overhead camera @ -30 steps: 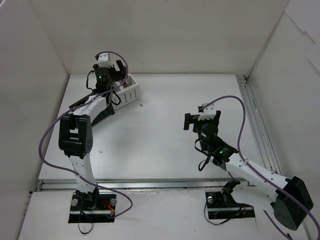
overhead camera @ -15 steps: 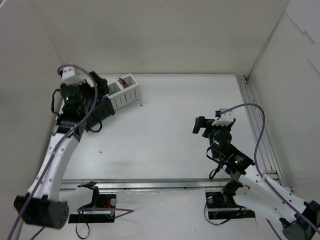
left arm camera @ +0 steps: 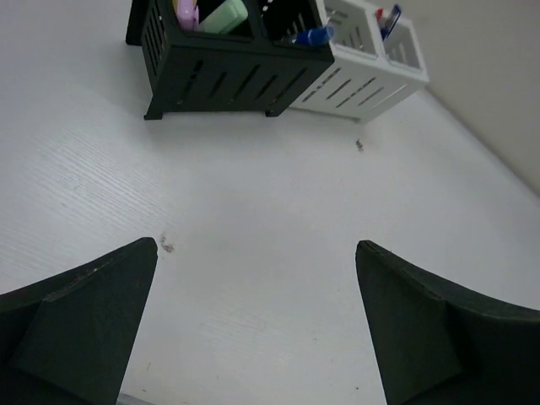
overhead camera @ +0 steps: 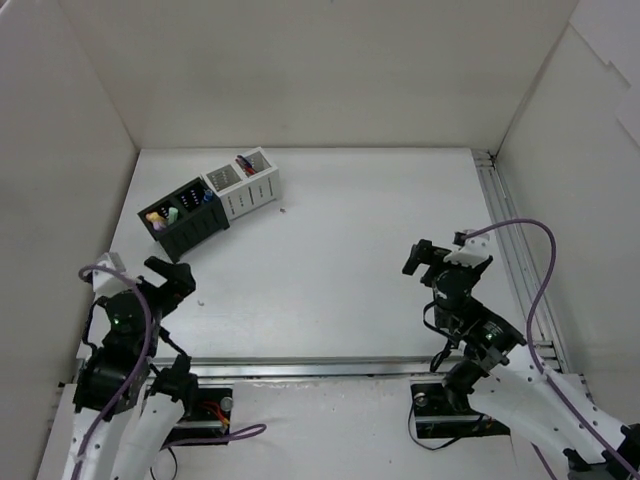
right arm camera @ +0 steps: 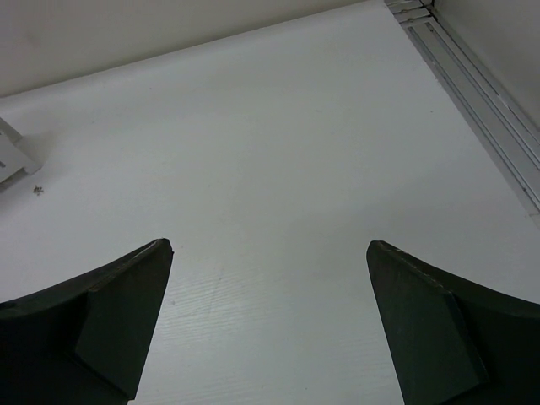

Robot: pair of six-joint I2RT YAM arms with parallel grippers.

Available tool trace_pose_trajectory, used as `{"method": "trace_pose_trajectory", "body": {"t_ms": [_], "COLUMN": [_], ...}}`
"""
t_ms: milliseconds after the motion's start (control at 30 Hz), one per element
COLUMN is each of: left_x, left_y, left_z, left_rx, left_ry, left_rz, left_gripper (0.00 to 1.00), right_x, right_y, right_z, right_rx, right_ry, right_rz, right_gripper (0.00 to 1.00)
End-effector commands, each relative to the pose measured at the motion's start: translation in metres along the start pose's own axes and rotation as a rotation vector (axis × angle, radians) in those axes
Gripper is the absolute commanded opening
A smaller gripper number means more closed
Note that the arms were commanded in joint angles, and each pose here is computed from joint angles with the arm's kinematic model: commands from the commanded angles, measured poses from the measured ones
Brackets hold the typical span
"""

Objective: Sort the stationery into containers
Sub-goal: Reset both arms

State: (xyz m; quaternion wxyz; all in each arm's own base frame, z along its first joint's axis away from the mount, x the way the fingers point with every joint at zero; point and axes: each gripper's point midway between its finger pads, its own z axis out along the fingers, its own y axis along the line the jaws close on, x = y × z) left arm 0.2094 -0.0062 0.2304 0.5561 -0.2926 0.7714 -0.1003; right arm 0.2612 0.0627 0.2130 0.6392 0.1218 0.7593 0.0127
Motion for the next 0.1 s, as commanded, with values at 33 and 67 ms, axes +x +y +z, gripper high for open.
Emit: {"method": "trace_pose_trajectory", "body": {"t_ms": [33,67], "left_x": [-0.0156,-0.0164], "left_y": [0.0072,0.0079], "left_z": [-0.0127,-0.0138], "left_rx": [-0.011,-0.014], "left_ry": [-0.091,-0.094], "left_rz": [-0.080,-0.087], "left_gripper": [1.00,1.00], "right_x": [-0.0228,-0.0228], "right_y": [-0.0039,-0.0040], "right_z": [-0.0036,-0.0041], "right_rx": [0.029,0.027], "right_ry": [-0.063,-0.063], "right_rz": [0.114,0.119], "right_gripper": [0.98,0.98]}}
